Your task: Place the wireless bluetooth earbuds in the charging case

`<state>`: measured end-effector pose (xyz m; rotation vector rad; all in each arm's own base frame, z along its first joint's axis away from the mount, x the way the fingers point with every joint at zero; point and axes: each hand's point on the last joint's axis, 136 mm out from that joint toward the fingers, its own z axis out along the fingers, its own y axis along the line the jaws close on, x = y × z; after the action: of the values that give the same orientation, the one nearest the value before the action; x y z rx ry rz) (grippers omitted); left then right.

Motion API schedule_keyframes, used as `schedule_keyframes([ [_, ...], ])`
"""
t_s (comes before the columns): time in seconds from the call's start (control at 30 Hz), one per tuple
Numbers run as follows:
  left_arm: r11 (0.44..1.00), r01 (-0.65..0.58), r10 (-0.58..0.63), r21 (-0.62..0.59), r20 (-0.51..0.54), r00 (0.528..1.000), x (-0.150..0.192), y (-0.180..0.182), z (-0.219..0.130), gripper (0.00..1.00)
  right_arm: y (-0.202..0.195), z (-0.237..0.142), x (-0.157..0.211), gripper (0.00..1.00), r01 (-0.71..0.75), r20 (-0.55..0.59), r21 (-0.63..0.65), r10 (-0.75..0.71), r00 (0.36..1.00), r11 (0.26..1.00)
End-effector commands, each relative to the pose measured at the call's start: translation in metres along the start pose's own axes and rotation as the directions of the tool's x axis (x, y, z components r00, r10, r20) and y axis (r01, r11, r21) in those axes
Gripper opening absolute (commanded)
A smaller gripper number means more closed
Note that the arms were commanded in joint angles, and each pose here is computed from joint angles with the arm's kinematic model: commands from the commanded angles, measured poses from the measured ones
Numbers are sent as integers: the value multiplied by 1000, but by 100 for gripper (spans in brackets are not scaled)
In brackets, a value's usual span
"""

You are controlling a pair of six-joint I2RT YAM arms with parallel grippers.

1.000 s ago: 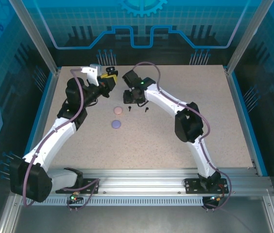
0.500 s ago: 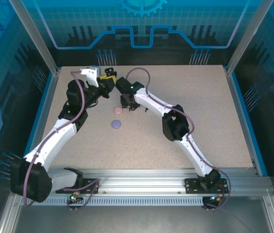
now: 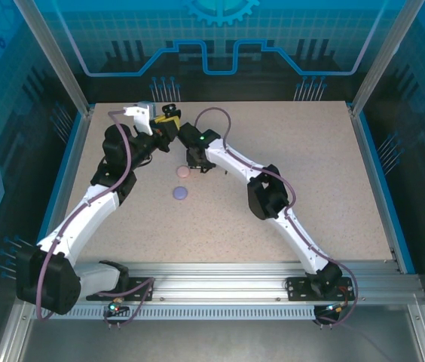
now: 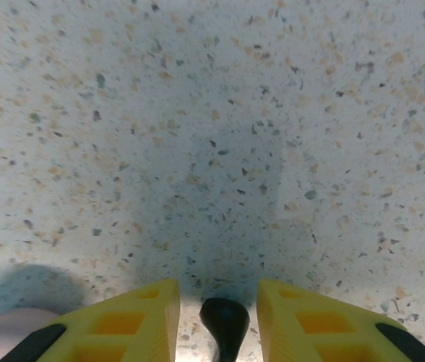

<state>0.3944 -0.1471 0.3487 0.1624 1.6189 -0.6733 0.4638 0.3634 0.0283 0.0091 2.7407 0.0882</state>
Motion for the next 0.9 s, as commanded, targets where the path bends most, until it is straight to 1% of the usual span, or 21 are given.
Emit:
schedule_keyframes([
  [0.0, 1000, 10, -11, 8, 42, 999, -10, -2, -4, 0, 0, 6, 10, 32, 3, -13, 36, -2, 1000, 999],
  [0.53, 1000, 26, -26, 9, 42, 999, -7, -1, -2, 0, 2, 21, 23, 26, 26, -46, 45, -24, 999, 999],
  [0.87, 999, 46, -46, 2, 37, 998, -5, 2, 0, 0, 6, 24, 35, 25, 57, -63, 54, -54, 997, 997],
])
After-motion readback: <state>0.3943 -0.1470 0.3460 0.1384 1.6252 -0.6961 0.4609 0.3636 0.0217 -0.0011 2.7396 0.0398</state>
